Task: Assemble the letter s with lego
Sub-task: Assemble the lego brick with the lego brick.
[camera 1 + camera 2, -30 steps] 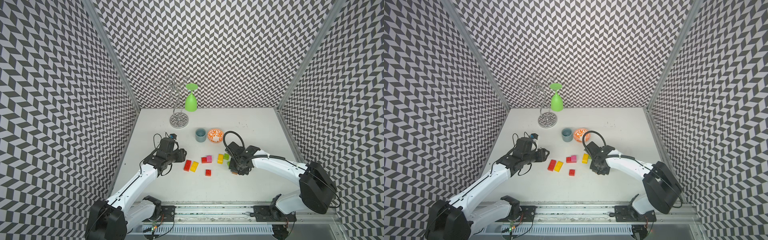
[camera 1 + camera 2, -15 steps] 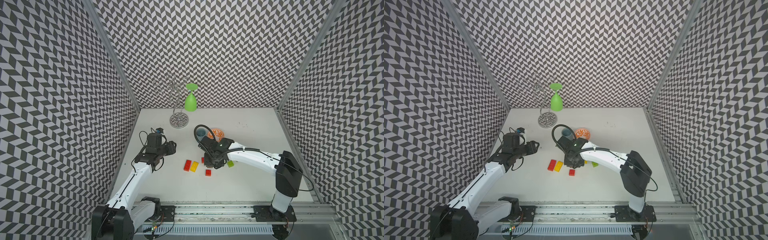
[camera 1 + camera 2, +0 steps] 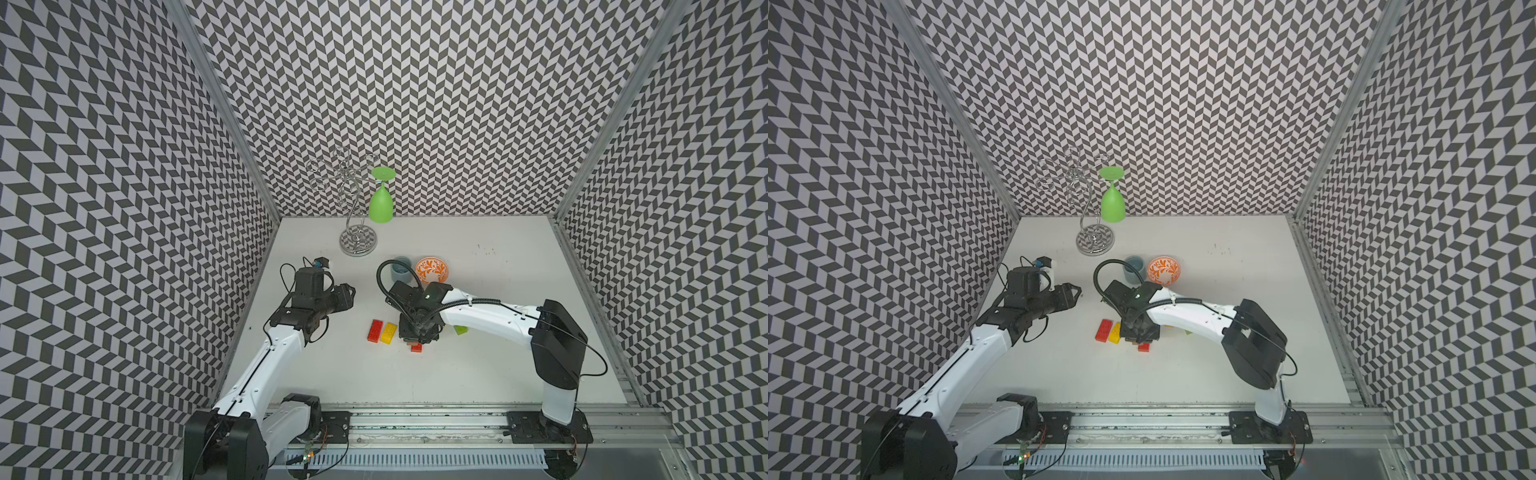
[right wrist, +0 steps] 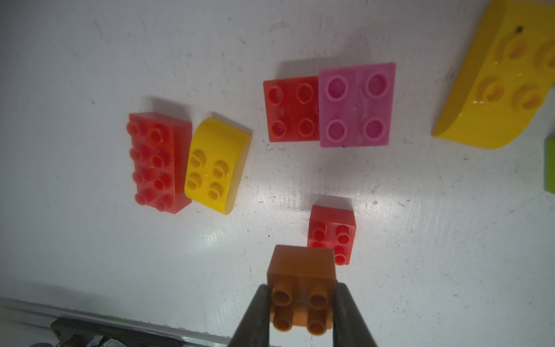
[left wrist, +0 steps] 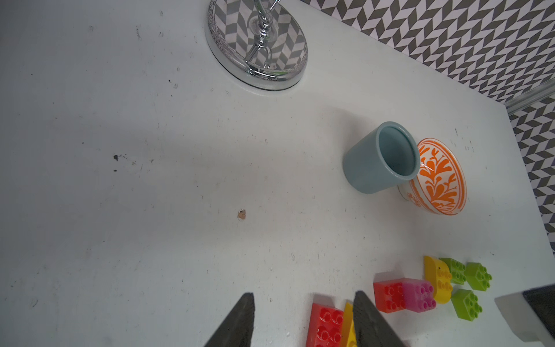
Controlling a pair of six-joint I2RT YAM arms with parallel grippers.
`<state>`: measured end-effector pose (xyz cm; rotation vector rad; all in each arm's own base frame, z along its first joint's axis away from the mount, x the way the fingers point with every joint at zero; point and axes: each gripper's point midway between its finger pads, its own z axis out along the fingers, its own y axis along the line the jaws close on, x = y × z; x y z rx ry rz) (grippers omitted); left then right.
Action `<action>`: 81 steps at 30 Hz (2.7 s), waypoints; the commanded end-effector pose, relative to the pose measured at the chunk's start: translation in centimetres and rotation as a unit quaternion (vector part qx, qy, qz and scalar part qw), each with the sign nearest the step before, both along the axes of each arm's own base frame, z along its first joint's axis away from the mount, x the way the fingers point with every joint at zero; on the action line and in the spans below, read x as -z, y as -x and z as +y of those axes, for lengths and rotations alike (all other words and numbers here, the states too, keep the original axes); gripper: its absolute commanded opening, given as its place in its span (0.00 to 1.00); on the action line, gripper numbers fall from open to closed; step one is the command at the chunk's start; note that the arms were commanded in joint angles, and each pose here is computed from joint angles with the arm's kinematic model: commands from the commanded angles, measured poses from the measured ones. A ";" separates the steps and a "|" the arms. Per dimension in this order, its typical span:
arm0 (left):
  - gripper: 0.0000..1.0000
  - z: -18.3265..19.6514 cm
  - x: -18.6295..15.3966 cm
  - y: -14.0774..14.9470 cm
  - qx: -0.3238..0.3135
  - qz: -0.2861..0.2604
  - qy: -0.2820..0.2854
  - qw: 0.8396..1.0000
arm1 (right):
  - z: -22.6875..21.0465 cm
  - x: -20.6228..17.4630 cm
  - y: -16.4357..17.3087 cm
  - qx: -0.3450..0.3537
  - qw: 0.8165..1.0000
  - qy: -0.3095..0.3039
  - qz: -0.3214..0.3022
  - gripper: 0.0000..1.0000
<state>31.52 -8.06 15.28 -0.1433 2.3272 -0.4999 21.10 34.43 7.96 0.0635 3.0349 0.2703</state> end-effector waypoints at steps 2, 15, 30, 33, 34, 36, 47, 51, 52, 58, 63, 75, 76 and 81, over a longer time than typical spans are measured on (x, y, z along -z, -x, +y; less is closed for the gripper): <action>0.54 -0.3 0.0 0.1 0.008 -0.004 0.005 1.000 | 0.4 1.8 0.3 0.012 1.000 0.004 0.017 0.00; 0.54 -0.3 0.0 0.1 0.008 -0.005 0.006 1.000 | -0.4 3.3 0.4 0.030 0.999 0.017 0.017 0.00; 0.54 -0.3 -0.2 0.1 0.010 -0.008 0.007 1.000 | -1.8 5.2 1.2 0.027 0.998 0.050 0.028 0.00; 0.54 -0.4 -0.1 0.2 0.010 -0.007 0.008 1.000 | -2.0 5.5 1.5 0.020 0.998 0.060 0.030 0.00; 0.54 -0.3 -0.1 0.2 0.010 -0.007 0.008 1.000 | -2.0 5.6 1.7 0.016 0.997 0.063 0.030 0.00; 0.54 -0.3 -0.2 0.2 0.009 -0.008 0.007 1.000 | -2.0 5.9 1.8 0.008 0.997 0.066 0.033 0.00; 0.54 -0.3 -0.1 0.2 0.009 -0.006 0.007 1.000 | -1.9 7.1 2.5 -0.028 0.996 0.077 0.039 0.00; 0.54 -0.3 0.0 0.2 0.009 -0.004 0.007 1.000 | -2.2 7.5 2.9 -0.027 0.996 0.071 0.044 0.00; 0.54 -0.3 0.0 0.2 0.009 -0.003 0.007 1.000 | -2.2 7.5 3.0 -0.027 0.996 0.070 0.045 0.00; 0.54 -0.3 0.1 0.1 0.009 -0.002 0.006 1.000 | -1.5 6.5 2.5 -0.026 0.998 0.055 0.034 0.00; 0.54 -0.3 0.0 0.1 0.010 -0.003 0.007 1.000 | -0.3 5.2 1.6 -0.029 0.999 0.035 0.024 0.20; 0.54 -0.4 0.1 0.0 0.011 -0.002 0.009 1.000 | 1.3 1.5 -0.3 -0.041 0.999 -0.012 -0.023 0.70; 0.54 -0.4 0.1 0.1 0.012 -0.002 0.009 1.000 | 1.5 0.9 -0.5 -0.046 0.998 -0.020 -0.034 0.76; 0.54 -0.4 0.3 0.0 0.012 0.001 0.009 1.000 | 1.4 -4.5 -1.6 -0.112 0.984 -0.048 -0.129 0.89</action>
